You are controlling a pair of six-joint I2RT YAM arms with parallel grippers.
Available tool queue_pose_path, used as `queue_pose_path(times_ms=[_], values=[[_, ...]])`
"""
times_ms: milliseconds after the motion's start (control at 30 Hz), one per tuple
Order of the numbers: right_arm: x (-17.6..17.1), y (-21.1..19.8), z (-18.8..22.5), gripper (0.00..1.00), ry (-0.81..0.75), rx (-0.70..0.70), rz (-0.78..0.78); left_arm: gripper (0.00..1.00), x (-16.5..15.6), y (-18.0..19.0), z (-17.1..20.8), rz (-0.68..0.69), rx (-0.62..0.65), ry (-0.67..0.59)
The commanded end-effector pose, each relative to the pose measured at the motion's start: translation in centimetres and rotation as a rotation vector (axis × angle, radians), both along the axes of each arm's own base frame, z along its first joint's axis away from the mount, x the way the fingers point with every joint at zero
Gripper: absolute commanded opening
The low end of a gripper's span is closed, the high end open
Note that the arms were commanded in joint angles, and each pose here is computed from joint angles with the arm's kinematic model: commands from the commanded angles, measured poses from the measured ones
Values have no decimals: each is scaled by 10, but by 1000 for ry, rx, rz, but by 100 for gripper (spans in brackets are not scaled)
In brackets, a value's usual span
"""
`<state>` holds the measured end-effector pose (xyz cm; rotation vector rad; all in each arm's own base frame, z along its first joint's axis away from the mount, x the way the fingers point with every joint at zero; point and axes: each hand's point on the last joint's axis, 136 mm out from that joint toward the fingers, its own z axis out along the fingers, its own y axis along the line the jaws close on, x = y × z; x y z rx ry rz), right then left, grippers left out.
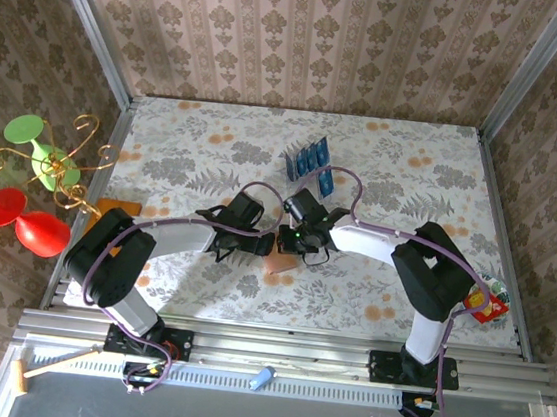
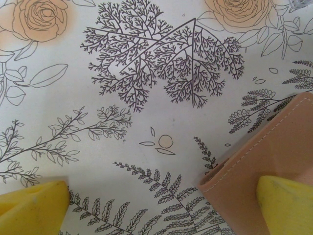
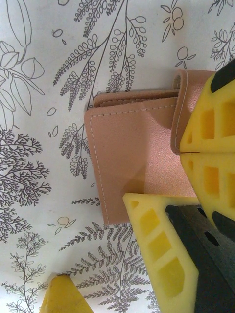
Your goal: Put the credit cards into the card holder
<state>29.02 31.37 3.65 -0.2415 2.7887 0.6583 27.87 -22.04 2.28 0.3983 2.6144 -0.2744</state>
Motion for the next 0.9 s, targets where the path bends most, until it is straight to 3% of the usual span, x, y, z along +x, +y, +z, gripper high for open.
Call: queue_pose_path(times_ms=[0, 467, 867], values=[[-28, -7, -36, 0, 85, -105, 53, 100, -22, 18, -26, 8, 74, 94], [-58, -27, -70, 0, 149, -191, 75, 100, -21, 18, -24, 6, 77, 90], [-35, -2, -32, 2, 93, -65, 53, 100, -20, 17, -22, 6, 77, 87]])
